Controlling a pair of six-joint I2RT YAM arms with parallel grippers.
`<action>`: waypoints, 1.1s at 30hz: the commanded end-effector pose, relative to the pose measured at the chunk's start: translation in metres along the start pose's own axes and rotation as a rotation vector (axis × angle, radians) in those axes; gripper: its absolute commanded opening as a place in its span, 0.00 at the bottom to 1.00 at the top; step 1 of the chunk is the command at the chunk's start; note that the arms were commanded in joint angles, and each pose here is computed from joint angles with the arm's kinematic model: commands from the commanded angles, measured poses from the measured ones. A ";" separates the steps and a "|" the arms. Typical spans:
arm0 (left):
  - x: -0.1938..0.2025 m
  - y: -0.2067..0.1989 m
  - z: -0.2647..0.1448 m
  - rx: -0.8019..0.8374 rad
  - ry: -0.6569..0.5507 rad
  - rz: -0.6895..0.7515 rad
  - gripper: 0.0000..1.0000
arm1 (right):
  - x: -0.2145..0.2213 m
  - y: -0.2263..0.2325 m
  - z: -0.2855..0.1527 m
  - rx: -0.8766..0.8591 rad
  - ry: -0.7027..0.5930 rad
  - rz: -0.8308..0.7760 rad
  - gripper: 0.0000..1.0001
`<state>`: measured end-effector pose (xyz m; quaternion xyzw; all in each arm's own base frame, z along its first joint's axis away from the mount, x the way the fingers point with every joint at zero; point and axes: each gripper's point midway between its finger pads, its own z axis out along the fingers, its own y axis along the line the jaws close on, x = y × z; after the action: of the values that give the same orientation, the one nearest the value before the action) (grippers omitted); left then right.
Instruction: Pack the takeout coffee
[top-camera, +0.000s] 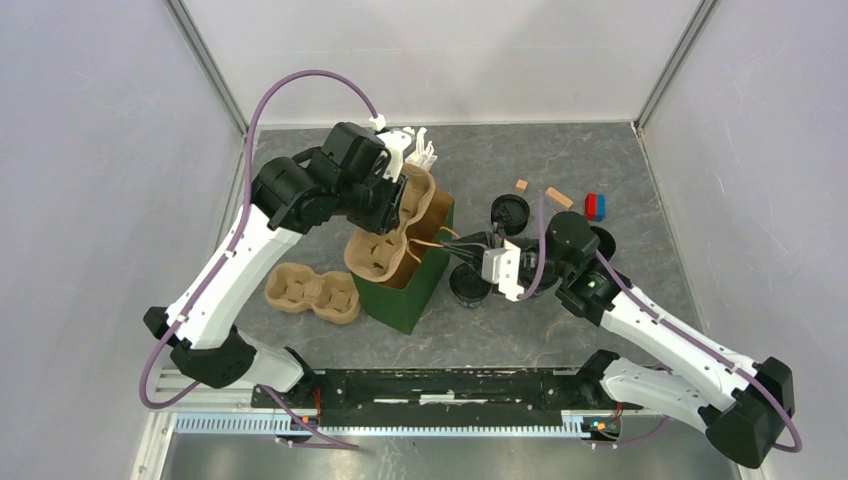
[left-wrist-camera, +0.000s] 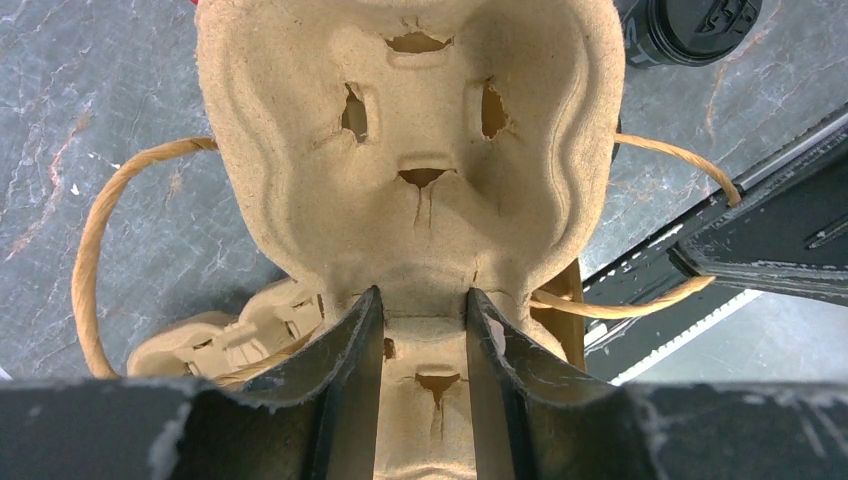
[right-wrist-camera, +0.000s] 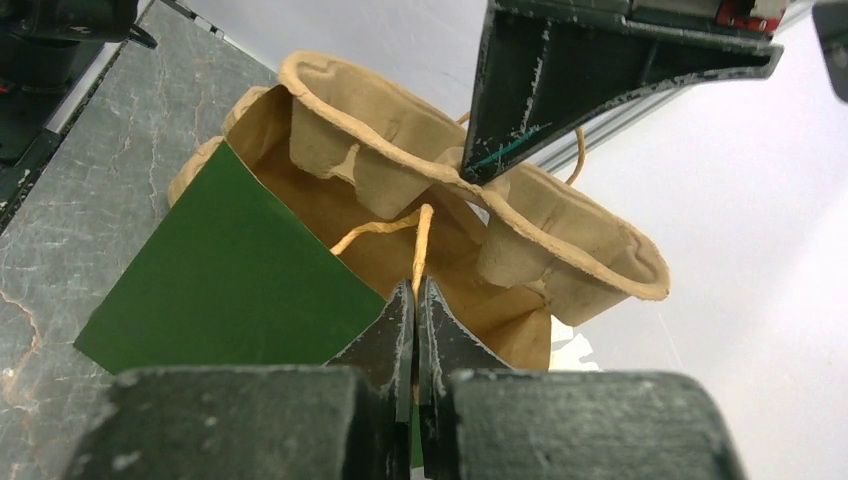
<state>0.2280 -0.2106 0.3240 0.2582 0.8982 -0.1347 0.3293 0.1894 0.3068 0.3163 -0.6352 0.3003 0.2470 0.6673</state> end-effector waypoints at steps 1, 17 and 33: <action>-0.002 0.004 0.002 -0.018 -0.002 0.055 0.27 | -0.021 0.002 -0.005 -0.002 -0.084 -0.122 0.00; -0.005 -0.011 0.014 0.055 0.004 0.028 0.27 | -0.036 0.014 -0.005 -0.046 -0.185 -0.214 0.00; -0.006 -0.037 0.018 0.202 -0.016 0.036 0.27 | -0.030 0.020 -0.007 -0.052 -0.177 -0.228 0.00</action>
<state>0.2231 -0.2428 0.3080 0.2841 0.8905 -0.1981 0.2951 0.1577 0.3042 0.3185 -0.6582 0.1807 0.2419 0.6897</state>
